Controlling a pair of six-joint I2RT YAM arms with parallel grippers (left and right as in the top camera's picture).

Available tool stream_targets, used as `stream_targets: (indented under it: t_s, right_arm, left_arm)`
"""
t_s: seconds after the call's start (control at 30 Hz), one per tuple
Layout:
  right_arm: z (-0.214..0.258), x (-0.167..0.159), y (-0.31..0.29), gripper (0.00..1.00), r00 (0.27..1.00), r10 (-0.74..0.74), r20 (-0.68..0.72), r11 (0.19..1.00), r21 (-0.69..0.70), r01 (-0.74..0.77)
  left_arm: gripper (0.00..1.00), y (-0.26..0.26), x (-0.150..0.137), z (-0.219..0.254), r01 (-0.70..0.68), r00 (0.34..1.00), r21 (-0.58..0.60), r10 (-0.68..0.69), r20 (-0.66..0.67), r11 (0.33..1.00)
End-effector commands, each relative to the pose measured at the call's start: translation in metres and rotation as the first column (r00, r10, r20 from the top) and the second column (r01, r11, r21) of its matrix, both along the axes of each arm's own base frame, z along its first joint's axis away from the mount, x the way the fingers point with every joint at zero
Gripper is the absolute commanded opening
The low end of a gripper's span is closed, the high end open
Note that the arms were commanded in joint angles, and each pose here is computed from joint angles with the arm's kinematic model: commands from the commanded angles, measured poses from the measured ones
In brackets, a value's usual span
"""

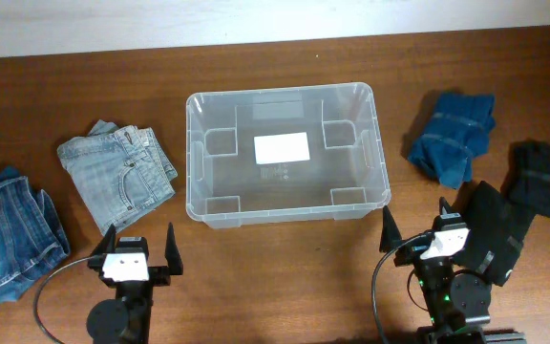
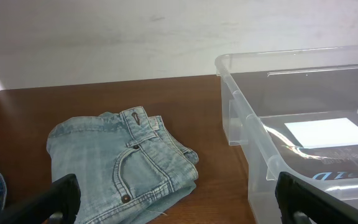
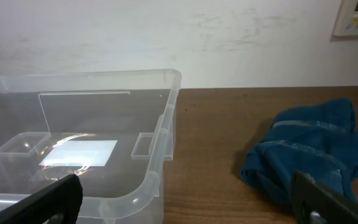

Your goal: Pack container

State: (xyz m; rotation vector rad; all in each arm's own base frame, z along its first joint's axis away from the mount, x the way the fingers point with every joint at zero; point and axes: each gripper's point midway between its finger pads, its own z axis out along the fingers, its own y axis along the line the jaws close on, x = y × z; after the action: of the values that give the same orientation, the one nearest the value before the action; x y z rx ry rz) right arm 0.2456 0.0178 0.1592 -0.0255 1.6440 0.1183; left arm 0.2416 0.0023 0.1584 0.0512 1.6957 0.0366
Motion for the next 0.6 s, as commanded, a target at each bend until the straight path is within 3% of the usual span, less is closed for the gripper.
stream_targets:
  t_s: [0.0,0.57]
  right_arm:
    - [-0.0023,0.0003,-0.0048,0.98,1.000,-0.025,-0.003,1.000,0.010,0.025]
    - [-0.0023,0.0003,-0.0048,0.98,1.000,-0.025,-0.003,1.000,0.010,0.025]
  left_arm:
    - [1.00,0.0017,0.0001,-0.0031,-0.006,1.000,0.016,0.006,-0.001,1.000]
    - [1.00,0.0017,0.0002,-0.0030,-0.006,1.000,0.016,0.006,-0.001,1.000]
